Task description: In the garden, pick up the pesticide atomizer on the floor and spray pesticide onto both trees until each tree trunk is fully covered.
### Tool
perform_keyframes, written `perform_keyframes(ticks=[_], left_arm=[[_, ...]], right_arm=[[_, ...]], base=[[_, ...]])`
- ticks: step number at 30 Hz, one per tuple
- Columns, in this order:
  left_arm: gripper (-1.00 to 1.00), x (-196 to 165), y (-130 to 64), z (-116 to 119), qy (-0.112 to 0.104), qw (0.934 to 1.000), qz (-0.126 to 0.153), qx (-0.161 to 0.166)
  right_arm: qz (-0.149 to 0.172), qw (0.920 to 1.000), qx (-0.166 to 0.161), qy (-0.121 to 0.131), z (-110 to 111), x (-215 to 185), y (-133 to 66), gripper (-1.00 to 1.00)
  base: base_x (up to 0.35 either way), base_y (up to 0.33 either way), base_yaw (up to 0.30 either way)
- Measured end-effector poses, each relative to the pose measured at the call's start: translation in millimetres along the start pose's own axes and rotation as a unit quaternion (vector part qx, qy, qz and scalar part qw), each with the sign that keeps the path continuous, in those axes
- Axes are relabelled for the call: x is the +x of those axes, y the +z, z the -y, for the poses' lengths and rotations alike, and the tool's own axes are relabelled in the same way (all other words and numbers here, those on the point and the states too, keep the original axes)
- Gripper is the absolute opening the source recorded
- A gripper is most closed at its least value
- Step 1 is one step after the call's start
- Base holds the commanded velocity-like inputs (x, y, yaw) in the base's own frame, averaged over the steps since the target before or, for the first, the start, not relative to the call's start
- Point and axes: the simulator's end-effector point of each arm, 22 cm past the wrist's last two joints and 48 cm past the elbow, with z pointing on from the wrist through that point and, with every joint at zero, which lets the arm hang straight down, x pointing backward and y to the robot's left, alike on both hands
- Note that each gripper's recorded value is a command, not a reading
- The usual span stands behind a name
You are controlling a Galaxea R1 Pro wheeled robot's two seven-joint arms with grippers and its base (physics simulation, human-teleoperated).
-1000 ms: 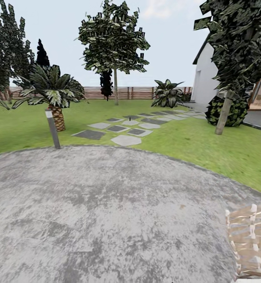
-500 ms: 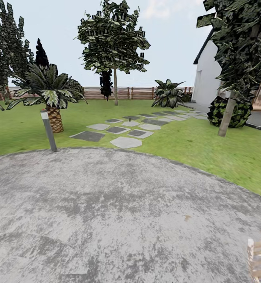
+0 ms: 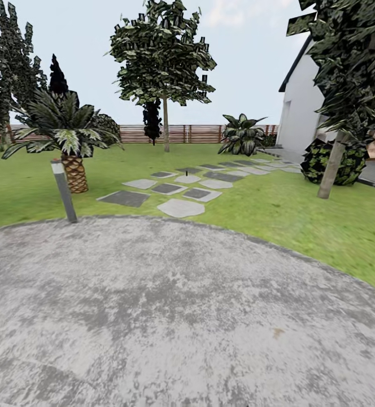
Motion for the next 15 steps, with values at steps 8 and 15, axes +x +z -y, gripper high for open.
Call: perform_keyframes(ticks=[8,15], left_arm=[[1.00,-0.1,0.0,0.1,0.000,1.0000,0.000,0.000],[1.00,-0.1,0.0,0.1,0.000,1.0000,0.000,0.000]], right_arm=[[0.000,1.0000,0.000,0.000,0.0,0.0,0.0,1.00],[0.000,1.0000,0.000,0.000,0.0,-0.1,0.0,1.00]], base=[[0.339,0.000,0.000],[0.338,0.000,0.000]])
